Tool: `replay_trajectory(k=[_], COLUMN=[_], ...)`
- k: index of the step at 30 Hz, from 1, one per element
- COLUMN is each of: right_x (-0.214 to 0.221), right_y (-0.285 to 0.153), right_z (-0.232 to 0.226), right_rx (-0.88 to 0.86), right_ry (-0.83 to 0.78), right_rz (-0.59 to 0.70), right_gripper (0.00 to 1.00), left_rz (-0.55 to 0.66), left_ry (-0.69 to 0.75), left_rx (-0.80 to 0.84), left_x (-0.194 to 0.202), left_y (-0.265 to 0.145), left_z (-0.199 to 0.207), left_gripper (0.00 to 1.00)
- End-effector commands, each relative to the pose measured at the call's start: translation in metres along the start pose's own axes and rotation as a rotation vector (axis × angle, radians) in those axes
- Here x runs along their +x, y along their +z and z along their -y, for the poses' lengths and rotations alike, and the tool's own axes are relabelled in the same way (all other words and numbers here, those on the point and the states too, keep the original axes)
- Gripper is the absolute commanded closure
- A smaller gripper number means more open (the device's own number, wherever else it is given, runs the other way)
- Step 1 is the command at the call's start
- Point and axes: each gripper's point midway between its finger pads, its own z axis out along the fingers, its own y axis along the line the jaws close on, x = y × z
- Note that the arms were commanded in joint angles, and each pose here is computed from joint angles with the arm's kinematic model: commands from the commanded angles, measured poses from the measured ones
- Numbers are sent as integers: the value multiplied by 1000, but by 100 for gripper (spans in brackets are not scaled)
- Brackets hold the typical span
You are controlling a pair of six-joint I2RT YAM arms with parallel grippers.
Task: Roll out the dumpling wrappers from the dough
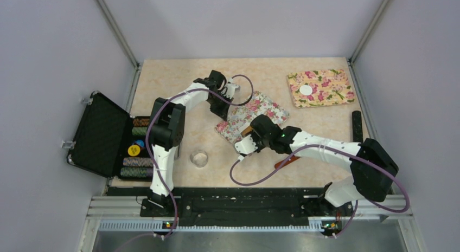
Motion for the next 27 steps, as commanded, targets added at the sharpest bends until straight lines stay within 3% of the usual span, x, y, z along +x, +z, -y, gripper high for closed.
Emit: replay_trajectory(k=[1,14,27], right_x=[2,13,22], right_y=[-5,-10,25], right_z=[-71,-101,-102], right_rx=[-300,-439,-385], right_ry=[-47,-38,-87], right_rz=[28,-37,-152], right_gripper=[100,100,100], left_rz=[-32,-33,-32], left_ry=[-2,-1,-2], left_rx=[-73,-76,-76], left_x=[10,10,10], left_y=[6,5,6], left_z=[-23,-23,-23], left_gripper=[100,100,100])
